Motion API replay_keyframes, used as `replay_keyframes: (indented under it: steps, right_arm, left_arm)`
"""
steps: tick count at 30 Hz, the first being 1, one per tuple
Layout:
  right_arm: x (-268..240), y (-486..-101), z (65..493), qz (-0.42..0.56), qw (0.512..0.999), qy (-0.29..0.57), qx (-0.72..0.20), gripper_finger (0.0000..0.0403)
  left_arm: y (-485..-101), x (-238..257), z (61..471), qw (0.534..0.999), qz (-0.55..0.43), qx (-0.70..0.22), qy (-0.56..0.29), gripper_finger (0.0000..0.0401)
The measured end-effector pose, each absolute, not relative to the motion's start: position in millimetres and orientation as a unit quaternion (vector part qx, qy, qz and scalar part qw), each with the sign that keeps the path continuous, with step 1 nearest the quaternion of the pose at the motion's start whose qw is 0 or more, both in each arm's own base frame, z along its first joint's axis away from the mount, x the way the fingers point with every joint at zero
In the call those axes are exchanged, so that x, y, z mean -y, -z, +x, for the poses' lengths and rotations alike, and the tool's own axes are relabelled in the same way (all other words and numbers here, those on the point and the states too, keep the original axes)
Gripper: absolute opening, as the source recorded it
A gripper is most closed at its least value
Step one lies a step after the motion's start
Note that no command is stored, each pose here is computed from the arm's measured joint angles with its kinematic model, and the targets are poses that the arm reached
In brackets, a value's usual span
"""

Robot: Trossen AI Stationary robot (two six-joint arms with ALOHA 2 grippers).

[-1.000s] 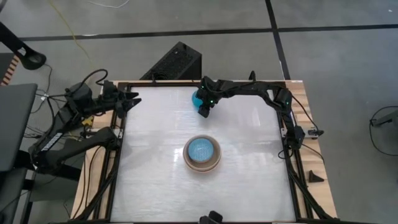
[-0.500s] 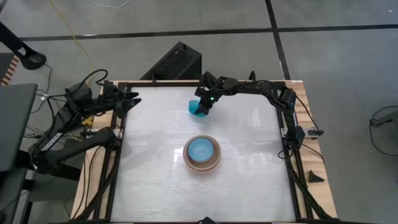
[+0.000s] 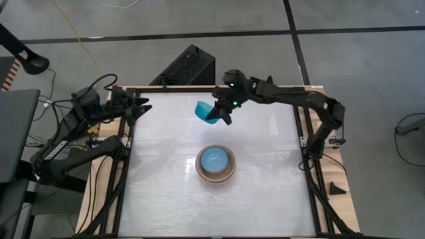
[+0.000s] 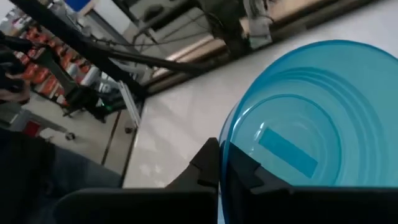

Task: Nest bowls inside each other
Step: Stack the blue transparent bowl on top of the blue patterned bowl, then return to Home Position

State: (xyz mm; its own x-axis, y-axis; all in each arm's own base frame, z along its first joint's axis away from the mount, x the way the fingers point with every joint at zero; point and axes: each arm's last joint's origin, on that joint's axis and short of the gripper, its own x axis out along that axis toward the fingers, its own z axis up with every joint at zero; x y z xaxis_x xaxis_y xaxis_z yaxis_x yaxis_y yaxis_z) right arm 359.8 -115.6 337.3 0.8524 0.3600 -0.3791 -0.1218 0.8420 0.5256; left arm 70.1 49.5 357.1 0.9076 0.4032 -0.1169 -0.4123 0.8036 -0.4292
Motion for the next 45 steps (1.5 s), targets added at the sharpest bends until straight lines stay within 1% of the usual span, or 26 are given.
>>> replay_keyframes:
  steps: [5, 8, 11, 15, 19, 25, 31, 33, 35, 37, 39, 42, 45]
  right_arm:
    - [71, -365, 351, 0.235, 0.935, -0.142, -0.224, 0.0029]
    - [41, -369, 351, 0.220, 0.936, -0.147, -0.230, 0.0027]
    - [13, -366, 353, 0.206, 0.935, -0.144, -0.251, 0.0029]
    - [-18, -345, 358, 0.183, 0.923, -0.114, -0.318, 0.0031]
    - [-34, -317, 367, 0.163, 0.905, -0.091, -0.382, 0.0029]
    - [-46, -277, 388, 0.156, 0.883, -0.088, -0.433, 0.0033]
    - [-66, -240, 396, 0.141, 0.851, -0.084, -0.498, 0.0030]
    - [-71, -231, 397, 0.142, 0.841, -0.076, -0.516, 0.0037]
    - [-75, -222, 398, 0.150, 0.832, -0.068, -0.529, 0.0052]
    - [-79, -220, 400, 0.163, 0.832, -0.069, -0.526, 0.0077]
    - [-81, -221, 402, 0.182, 0.835, -0.066, -0.515, 0.0111]
    - [-81, -225, 401, 0.204, 0.836, -0.051, -0.507, 0.0175]
    - [-78, -243, 395, 0.222, 0.845, -0.039, -0.485, 0.0232]
  left_arm:
    - [-355, -54, 75, 0.949, -0.231, -0.023, -0.212, 0.0238]
    - [-354, -56, 79, 0.949, -0.234, -0.029, -0.208, 0.0238]
    - [-356, -58, 82, 0.952, -0.232, -0.025, -0.196, 0.0238]
    - [-358, -60, 84, 0.955, -0.226, -0.015, -0.193, 0.0238]
    - [-360, -60, 84, 0.956, -0.222, -0.006, -0.192, 0.0238]
    - [-361, -60, 84, 0.956, -0.222, -0.004, -0.189, 0.0238]
    - [-361, -59, 84, 0.956, -0.231, -0.004, -0.179, 0.0238]
    - [-361, -59, 84, 0.957, -0.231, -0.004, -0.178, 0.0238]
    - [-361, -59, 84, 0.957, -0.231, -0.004, -0.178, 0.0238]
    - [-361, -59, 84, 0.957, -0.229, -0.004, -0.178, 0.0238]
    - [-361, -59, 84, 0.958, -0.226, -0.005, -0.178, 0.0238]
    - [-361, -59, 84, 0.959, -0.226, -0.006, -0.174, 0.0238]
    - [-361, -59, 85, 0.960, -0.222, -0.008, -0.169, 0.0238]
